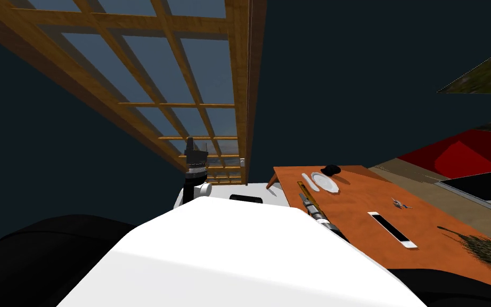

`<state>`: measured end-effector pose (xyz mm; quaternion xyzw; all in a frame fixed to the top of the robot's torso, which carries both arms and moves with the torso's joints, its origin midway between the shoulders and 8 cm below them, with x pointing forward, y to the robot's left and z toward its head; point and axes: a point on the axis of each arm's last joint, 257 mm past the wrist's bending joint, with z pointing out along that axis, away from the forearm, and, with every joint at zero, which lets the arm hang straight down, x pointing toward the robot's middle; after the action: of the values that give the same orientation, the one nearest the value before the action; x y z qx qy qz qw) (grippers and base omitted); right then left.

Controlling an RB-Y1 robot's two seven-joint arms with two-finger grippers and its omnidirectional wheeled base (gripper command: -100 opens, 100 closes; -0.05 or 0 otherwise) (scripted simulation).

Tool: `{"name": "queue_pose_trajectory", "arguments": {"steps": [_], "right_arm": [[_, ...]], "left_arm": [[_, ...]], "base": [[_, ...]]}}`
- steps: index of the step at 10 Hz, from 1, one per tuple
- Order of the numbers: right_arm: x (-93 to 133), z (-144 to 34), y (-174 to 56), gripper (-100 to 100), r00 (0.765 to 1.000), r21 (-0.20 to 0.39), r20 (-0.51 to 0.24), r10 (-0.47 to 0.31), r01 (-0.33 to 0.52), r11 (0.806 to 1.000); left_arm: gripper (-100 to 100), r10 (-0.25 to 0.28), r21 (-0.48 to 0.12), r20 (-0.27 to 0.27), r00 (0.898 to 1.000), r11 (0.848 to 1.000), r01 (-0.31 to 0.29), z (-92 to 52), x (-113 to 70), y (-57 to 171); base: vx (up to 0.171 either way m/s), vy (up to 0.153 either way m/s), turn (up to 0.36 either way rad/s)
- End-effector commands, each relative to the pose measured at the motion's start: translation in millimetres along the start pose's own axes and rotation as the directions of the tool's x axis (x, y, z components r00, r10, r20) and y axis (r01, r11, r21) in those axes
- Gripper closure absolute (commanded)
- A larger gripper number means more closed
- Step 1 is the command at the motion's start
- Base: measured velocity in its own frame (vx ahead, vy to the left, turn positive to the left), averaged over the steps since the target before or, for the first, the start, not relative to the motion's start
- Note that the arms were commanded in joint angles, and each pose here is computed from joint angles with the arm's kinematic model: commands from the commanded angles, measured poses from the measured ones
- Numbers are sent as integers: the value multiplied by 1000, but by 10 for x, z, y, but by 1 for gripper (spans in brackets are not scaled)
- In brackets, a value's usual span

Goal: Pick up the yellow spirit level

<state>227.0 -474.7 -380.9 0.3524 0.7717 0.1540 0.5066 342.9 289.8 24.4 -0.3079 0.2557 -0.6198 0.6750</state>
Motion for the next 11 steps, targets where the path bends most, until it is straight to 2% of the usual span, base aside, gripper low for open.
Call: {"name": "queue_pose_trajectory", "arguments": {"steps": [1, 2, 3, 4, 6, 7, 8, 9, 10, 11], "right_arm": [[44, -63, -220, -100, 999, 43, -21, -25, 26, 999], [64, -147, -398, -100, 996, 74, -53, -76, 79, 994], [96, -192, -539, -100, 995, 102, -61, -72, 78, 992], [112, -278, -692, -100, 988, 125, -96, -120, 132, 983], [145, -339, -848, -100, 988, 157, -106, -115, 131, 979], [169, -447, -1029, -100, 977, 182, -146, -158, 184, 966], [190, -503, -1145, -100, 976, 206, -154, -154, 184, 961], [217, -618, -1316, -100, 962, 226, -197, -191, 235, 945], [233, -673, -1415, -100, 961, 246, -205, -187, 235, 940], [264, -795, -1577, -100, 943, 262, -250, -219, 284, 922]], "left_arm": [[0, 0, 0, 0, 1000, 1000, 0, 0, 0, 0], [0, 0, 0, 0, 1000, 1000, 0, 0, -1, 0], [0, 0, 0, 0, 1000, 1000, 0, 0, 0, 0], [0, 0, 0, 0, 1000, 1000, 0, 0, -1, 0], [0, 0, 0, 0, 1000, 1000, 0, 0, -1, 0], [0, 0, 0, 0, 1000, 1000, 0, -1, -1, 0], [0, 0, 0, 0, 1000, 1000, 0, 0, 0, 0], [0, 0, 0, 0, 1000, 1000, 0, -1, -1, 0], [0, 0, 0, 0, 1000, 1000, 0, 0, 0, 0], [0, 0, 0, 0, 1000, 1000, 0, -1, -1, 0]], "base": [[18, -3, 123], [27, 2, 220], [22, -5, 110], [23, 0, 197], [17, -3, 68], [20, 0, 216], [22, -9, 137], [32, -3, 192], [31, -8, 120], [41, -6, 257]]}}
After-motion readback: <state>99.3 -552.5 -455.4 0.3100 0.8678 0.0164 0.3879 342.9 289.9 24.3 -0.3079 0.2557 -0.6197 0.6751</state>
